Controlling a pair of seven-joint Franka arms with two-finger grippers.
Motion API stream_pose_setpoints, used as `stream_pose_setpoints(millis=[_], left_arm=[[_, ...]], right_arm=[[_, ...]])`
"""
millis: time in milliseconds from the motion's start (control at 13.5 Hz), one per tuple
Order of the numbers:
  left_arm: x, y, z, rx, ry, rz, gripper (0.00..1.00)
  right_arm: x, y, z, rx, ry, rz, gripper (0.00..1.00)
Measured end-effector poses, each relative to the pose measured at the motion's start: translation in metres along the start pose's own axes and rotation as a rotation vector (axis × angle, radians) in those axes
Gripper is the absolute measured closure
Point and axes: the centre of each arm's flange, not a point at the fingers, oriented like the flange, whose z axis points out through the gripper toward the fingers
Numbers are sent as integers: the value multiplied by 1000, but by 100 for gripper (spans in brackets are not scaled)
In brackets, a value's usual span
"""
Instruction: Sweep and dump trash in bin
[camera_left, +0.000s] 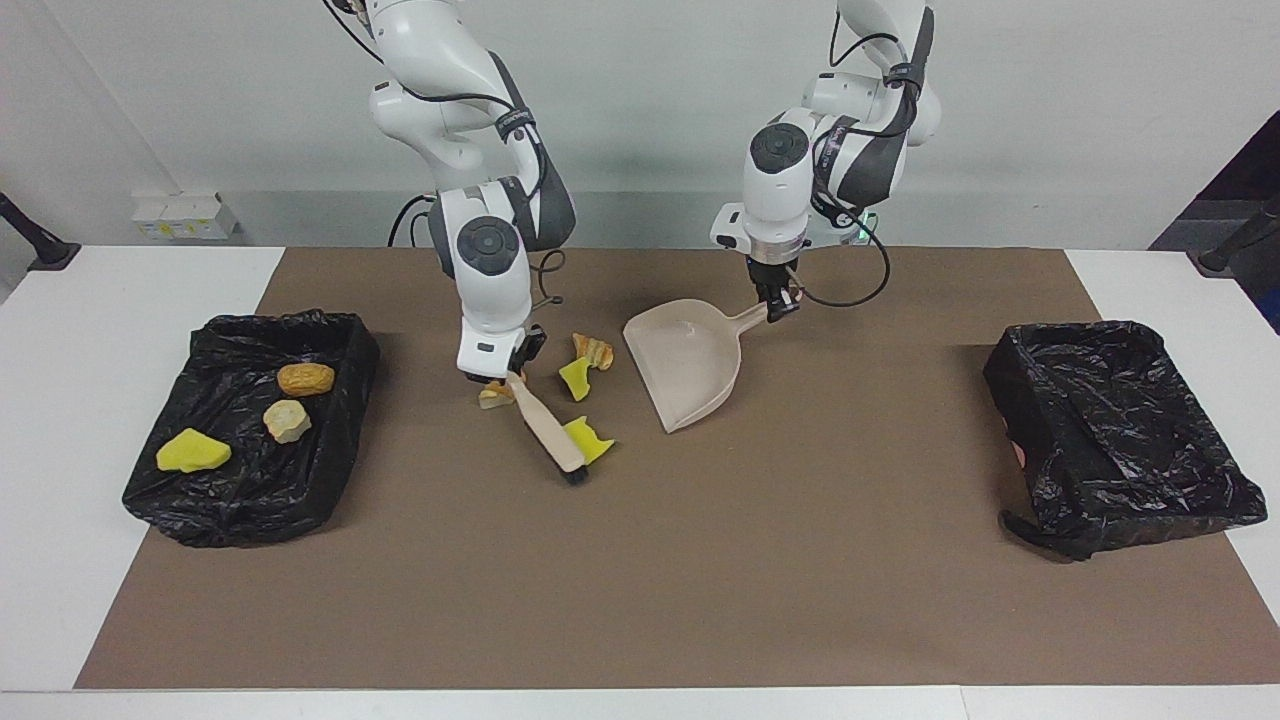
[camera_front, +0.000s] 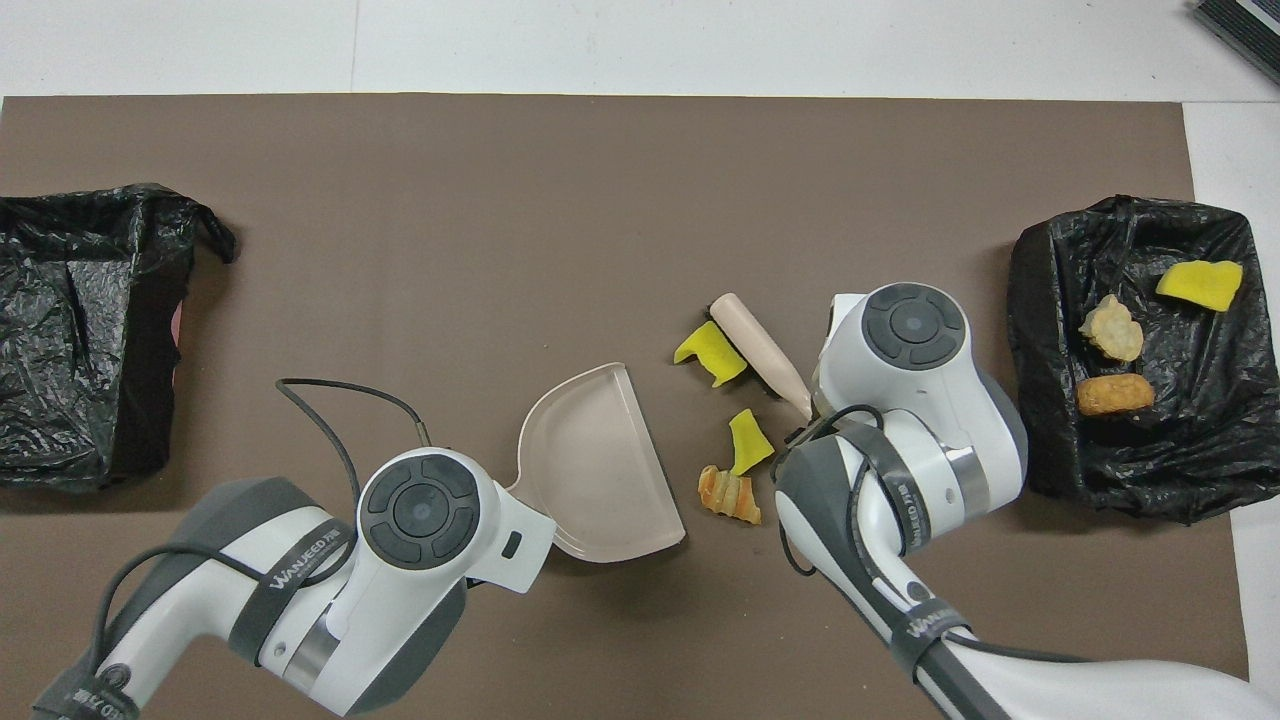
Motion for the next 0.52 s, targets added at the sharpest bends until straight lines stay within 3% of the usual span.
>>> stream_pose_setpoints(millis=[518], left_arm=[[0,0,-1,4,6,-7,69]], right_arm=[[11,-110,-27,156,50,-104,74]])
